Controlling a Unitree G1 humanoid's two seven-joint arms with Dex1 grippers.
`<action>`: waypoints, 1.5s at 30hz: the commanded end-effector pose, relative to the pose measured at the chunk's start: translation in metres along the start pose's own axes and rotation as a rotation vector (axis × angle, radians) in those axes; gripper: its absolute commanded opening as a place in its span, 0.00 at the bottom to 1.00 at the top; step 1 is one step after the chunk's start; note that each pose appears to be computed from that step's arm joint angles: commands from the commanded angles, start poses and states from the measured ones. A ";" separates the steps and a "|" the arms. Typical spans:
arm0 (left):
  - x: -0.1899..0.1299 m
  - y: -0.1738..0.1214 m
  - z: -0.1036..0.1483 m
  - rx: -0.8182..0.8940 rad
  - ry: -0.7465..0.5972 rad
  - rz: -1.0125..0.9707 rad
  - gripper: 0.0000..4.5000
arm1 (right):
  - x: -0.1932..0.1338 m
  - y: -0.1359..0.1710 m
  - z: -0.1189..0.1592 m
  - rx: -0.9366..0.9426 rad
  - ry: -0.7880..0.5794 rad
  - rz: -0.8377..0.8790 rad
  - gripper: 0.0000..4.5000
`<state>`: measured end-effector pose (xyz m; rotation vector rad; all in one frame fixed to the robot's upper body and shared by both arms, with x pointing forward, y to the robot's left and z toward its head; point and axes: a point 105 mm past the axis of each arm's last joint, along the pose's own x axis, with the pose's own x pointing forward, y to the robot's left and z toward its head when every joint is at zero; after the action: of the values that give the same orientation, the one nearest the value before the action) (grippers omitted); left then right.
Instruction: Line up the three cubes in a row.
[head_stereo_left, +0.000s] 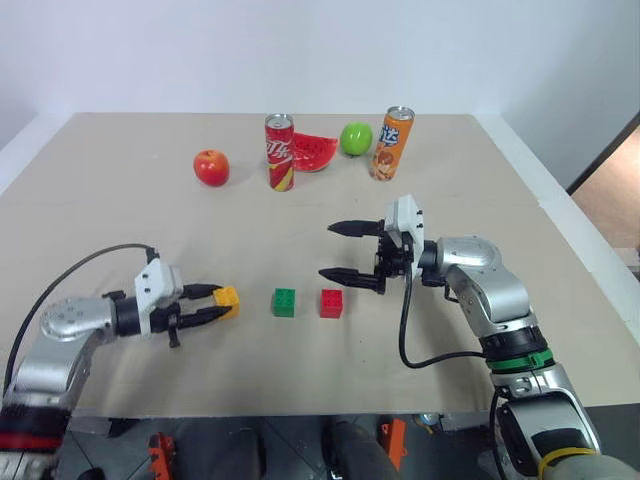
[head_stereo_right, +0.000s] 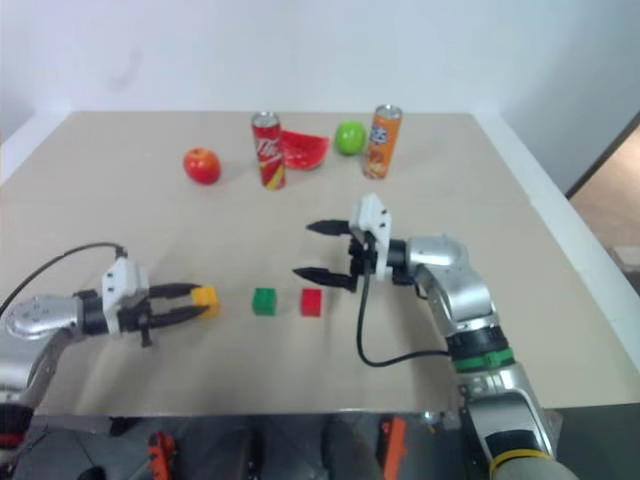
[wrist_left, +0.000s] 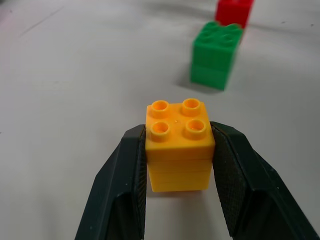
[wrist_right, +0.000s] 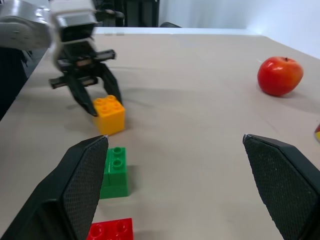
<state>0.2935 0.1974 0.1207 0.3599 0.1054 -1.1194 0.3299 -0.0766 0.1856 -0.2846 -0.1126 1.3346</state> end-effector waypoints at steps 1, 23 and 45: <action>0.005 0.001 0.003 0.027 -0.016 -0.082 0.28 | -0.003 -0.003 0.011 -0.049 -0.010 -0.002 1.00; 0.018 -0.004 0.008 0.066 -0.024 -0.296 0.28 | -0.009 0.012 0.014 -0.012 0.000 0.075 1.00; 0.005 0.004 0.017 0.131 -0.012 -0.271 0.28 | -0.012 0.016 0.007 -0.009 0.024 0.073 1.00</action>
<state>0.2989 0.1853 0.1251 0.4268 0.1081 -1.3986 0.3149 -0.0851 0.1797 -0.2775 -0.0422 1.3911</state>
